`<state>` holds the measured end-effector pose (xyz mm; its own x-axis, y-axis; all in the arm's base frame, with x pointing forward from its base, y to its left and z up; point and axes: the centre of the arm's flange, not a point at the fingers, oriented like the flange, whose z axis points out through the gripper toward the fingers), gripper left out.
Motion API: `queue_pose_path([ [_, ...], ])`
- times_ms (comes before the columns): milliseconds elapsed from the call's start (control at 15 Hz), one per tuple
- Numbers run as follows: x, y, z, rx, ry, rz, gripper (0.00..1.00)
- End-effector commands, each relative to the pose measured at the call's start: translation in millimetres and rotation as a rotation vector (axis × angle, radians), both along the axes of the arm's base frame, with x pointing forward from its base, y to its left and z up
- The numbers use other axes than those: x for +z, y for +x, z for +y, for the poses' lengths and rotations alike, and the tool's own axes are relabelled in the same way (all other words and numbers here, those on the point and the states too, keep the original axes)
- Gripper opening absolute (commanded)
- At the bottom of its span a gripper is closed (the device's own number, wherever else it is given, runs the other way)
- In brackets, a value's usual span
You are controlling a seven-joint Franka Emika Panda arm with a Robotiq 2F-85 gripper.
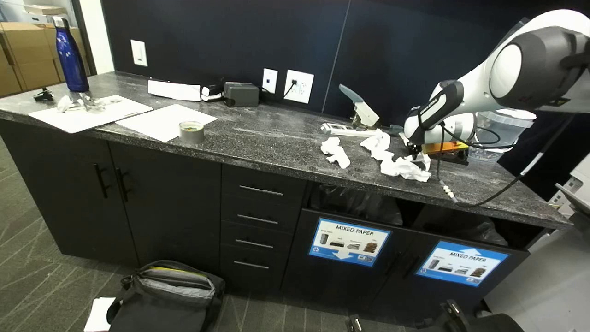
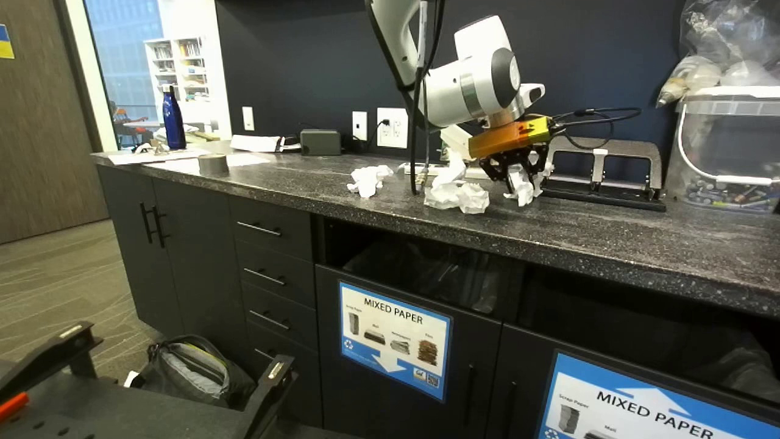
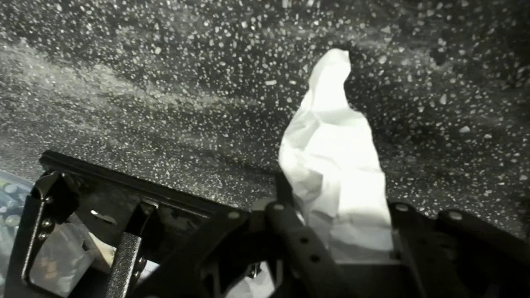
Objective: Remove all the paper trash from the table and put them in the bin on the left
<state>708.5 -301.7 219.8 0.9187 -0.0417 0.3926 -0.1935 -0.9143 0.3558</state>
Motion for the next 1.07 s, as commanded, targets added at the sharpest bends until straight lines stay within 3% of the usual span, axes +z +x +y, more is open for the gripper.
queue_pose_path([
  [0,6,5,-2,-0.034,-0.031,-0.010,0.13],
  [267,8,-12,-1,-0.053,0.023,0.062,0.04],
  [467,21,-34,-2,-0.075,0.013,0.090,0.07],
  [800,72,-91,-9,-0.150,-0.136,0.089,0.10],
  [1000,97,-134,-6,-0.126,-0.139,0.176,0.08],
])
